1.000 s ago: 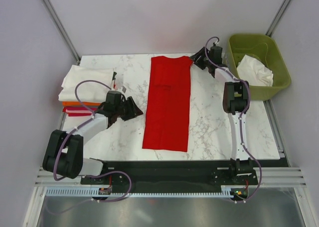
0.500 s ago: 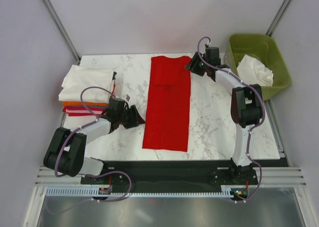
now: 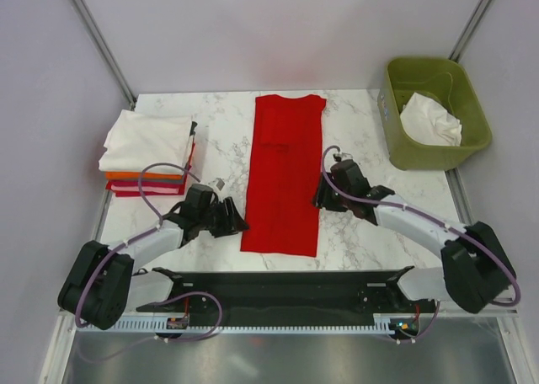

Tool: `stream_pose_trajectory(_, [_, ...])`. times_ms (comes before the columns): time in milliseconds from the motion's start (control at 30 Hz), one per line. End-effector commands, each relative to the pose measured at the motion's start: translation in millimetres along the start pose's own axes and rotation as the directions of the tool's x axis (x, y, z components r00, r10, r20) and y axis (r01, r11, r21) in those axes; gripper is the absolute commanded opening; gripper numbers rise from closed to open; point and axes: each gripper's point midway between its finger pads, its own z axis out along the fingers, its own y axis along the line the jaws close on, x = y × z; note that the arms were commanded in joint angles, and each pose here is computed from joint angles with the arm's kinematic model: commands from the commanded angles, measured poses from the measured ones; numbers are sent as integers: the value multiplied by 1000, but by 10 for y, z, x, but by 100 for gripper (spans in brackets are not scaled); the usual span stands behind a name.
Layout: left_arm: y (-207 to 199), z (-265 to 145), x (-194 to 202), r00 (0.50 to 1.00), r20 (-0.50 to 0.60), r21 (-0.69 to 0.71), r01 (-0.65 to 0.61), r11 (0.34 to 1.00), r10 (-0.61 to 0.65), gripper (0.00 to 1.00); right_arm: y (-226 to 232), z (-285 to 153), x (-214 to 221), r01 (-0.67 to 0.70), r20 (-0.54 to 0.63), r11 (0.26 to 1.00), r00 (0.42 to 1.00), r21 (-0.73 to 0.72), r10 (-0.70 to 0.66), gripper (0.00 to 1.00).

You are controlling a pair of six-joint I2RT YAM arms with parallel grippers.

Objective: Fold and stack the t-shirts
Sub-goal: Fold the tshirt

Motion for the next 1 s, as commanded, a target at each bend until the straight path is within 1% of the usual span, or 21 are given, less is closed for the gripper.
stream_pose_trajectory(0, [-81,-42,175,999,-42,30,28,999,-27,56,-98,-240,219,-67,12,998,998,9,67,56])
stream_pose_trajectory(33, [-60,-41,221,998,-52,28,29,999,-28,56,-151,-244,414,-70,-29,998,997,8,70,55])
stream_pose_trajectory(100, [-57,-44,261,998,-61,29,28,999,-26,54,-108,-306,685,-73,-97,997,993,-15,71,54])
stream_pose_trajectory(200, [-15,-36,303,997,-71,18,26,1000,-24,51,-105,-344,928,-76,-144,997,987,-9,73,54])
stream_pose_trajectory(333, [6,-34,358,996,-88,20,25,1000,-23,46,-78,-319,1108,-80,-178,997,981,-19,75,49])
stream_pose_trajectory(467, [13,-44,408,995,-100,27,30,999,-27,42,11,-324,1292,-65,-231,997,971,-48,52,48])
stream_pose_trajectory(600, [20,-54,463,994,-105,38,33,999,-29,40,-26,-288,1491,-67,-275,996,960,-56,49,47])
stream_pose_trajectory(667, [14,-57,492,993,-113,44,40,998,-34,39,-28,-287,1563,-72,-298,995,953,-63,50,41])
stream_pose_trajectory(700, [19,-60,504,993,-112,47,40,998,-35,38,-46,-290,1586,-74,-303,996,951,-57,54,35])
stream_pose_trajectory(767, [21,-70,528,993,-113,48,47,998,-41,38,-108,-312,1588,-76,-294,997,954,-34,63,31])
stream_pose_trajectory(800, [27,-75,544,993,-113,50,48,998,-42,38,-138,-319,1582,-79,-284,997,956,-24,69,23])
stream_pose_trajectory(867, [14,-91,553,993,-110,57,52,997,-45,36,-179,-356,1551,-85,-257,996,963,-15,78,14])
stream_pose_trajectory(900, [16,-94,571,992,-114,59,55,997,-48,35,-198,-366,1542,-85,-252,996,964,-7,81,11])
stream_pose_trajectory(967, [-26,-108,607,990,-130,77,59,995,-49,34,-236,-381,1509,-76,-231,997,970,7,76,11])
